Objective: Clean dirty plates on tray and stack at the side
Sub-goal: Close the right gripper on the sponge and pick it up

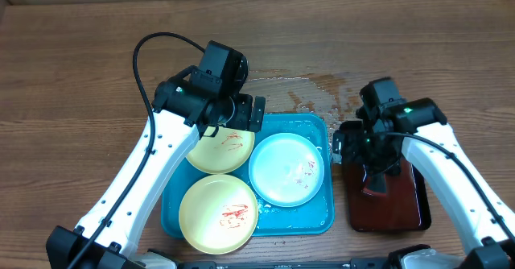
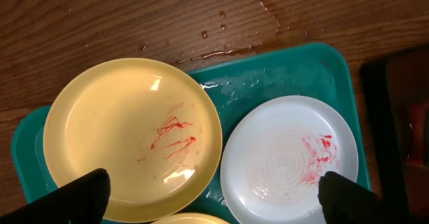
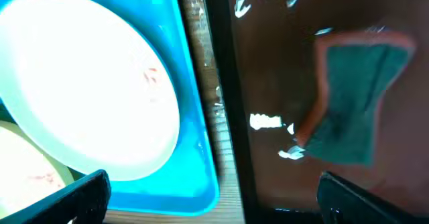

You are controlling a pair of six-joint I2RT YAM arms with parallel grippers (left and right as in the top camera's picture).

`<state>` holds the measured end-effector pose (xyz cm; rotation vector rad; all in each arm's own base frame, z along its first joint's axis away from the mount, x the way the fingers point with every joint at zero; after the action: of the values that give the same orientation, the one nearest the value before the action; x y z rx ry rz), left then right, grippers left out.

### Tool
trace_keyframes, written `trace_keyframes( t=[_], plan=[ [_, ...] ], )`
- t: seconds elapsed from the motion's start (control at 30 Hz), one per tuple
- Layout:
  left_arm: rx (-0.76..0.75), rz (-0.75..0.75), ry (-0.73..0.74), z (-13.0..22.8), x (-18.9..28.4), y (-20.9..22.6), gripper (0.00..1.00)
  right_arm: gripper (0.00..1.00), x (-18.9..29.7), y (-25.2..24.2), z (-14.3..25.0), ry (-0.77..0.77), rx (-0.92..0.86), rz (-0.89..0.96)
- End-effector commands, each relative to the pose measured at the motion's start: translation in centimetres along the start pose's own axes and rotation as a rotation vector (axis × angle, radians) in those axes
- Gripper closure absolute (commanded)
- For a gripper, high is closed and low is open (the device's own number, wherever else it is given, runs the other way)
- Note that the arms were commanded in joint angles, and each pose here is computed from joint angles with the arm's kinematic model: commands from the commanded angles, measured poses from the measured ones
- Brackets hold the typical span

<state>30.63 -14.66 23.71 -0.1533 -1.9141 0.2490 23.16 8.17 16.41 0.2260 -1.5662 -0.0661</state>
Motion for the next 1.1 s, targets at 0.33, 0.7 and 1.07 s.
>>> trace_keyframes(
  t=[0.33,0.7,1.07],
  plan=[
    [-0.106,0.010,-0.037,-0.8,0.2,-0.6,0.00,0.00,-1.4,-4.2,2.7,0.054,-0.378,0.257],
    [-0.110,0.012,-0.040,-0.8,0.1,-0.6,0.00,0.00,-5.8,-5.5,4.4,0.081,-0.424,0.222],
    [-0.113,0.010,-0.036,-0.7,0.1,-0.6,0.00,0.00,-7.6,-7.4,3.7,0.034,-0.522,0.102]
  ],
)
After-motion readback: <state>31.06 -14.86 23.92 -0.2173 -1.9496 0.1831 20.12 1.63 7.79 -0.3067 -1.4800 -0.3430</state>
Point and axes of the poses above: each gripper's point midway between its finger pads, its own x axis back along the fingers, its own y axis along the line the jaws close on, z = x × y, the point moved 6 cm from there along x, back along the fingers, and after that the axes turned 14 degrees about x, right-handed, at the moved point
